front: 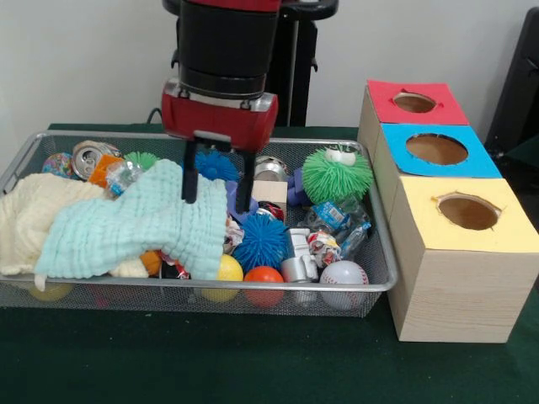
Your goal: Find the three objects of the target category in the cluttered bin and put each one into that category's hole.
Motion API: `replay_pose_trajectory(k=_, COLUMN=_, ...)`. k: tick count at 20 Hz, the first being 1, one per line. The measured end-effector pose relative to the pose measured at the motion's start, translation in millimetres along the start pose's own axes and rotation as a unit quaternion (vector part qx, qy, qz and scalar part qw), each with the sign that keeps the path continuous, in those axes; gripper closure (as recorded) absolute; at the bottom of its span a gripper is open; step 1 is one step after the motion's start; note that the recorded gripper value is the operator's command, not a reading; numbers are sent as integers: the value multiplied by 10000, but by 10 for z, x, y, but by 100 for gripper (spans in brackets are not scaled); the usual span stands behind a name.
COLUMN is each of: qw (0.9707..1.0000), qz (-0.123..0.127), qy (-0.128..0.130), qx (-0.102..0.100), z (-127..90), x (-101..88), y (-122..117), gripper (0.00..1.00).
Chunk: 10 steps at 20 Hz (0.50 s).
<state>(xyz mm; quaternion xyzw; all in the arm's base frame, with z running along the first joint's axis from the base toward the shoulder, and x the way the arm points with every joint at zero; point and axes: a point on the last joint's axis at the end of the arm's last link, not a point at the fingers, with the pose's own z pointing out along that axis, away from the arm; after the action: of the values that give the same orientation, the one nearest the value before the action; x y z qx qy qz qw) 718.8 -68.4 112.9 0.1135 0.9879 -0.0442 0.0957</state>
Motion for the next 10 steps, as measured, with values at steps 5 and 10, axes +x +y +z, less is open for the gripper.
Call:
replay_pose_trajectory(k=5, qw=9994, qz=-40, qy=260, qx=233, z=235, x=34, y=-373, gripper=0)
replay_pose_trajectory(k=10, qw=9969, qz=-131, qy=643, qx=425, z=425, x=199, y=-593, gripper=0)
